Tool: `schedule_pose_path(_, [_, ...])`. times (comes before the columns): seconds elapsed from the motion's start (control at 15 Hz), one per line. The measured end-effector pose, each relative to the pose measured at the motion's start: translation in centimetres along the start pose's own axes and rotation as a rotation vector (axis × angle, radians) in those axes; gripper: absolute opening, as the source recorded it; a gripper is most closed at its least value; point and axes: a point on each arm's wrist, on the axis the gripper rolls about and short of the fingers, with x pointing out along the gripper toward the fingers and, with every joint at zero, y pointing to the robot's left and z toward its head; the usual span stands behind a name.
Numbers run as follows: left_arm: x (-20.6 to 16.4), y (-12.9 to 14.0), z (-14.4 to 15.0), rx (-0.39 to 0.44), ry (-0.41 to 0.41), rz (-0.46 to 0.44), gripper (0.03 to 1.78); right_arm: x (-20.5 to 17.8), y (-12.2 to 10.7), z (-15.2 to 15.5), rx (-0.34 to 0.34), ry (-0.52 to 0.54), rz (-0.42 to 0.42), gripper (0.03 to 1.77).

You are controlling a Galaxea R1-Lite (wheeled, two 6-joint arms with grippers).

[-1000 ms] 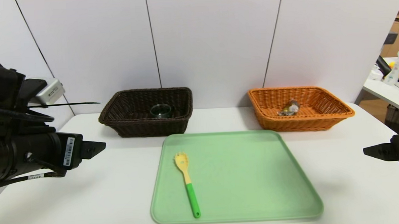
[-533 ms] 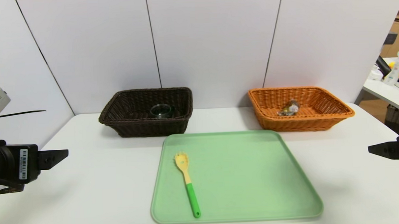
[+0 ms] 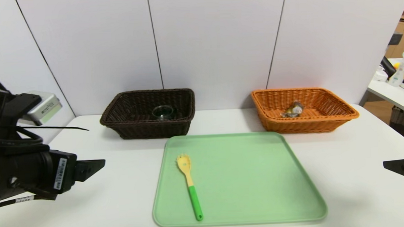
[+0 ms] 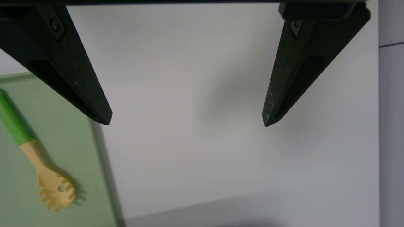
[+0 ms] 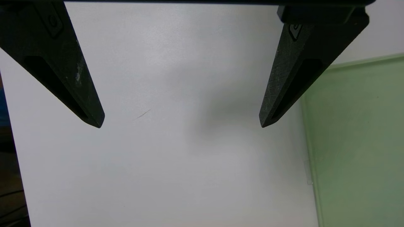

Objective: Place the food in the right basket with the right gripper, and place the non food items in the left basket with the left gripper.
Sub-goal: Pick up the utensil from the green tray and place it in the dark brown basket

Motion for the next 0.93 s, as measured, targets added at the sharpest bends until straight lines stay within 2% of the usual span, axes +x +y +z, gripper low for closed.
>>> schedule_pose_path(0.2, [0.6, -2.7, 1.7, 0.023, -0.007, -0.097, 1.69, -0.1, 0.1, 0.0, -0.006, -0.005, 0.008, 1.69])
schedule_pose_path(0.47, [1.6, -6.5, 3.5, -0.052, 0.018, -0.195, 1.69, -0.2, 0.1, 0.1, -0.011, -0.008, 0.012, 1.69])
schedule_pose_path(0.67, [2.6, -8.6, 3.5, -0.042, 0.096, -0.208, 1.69, -0.1, 0.2, 0.0, -0.015, -0.005, 0.015, 1.69])
schedule_pose_path(0.93, [5.3, -12.0, 2.6, -0.053, 0.18, -0.167, 1.69, 0.1, 0.2, -0.3, -0.021, 0.01, 0.015, 1.69])
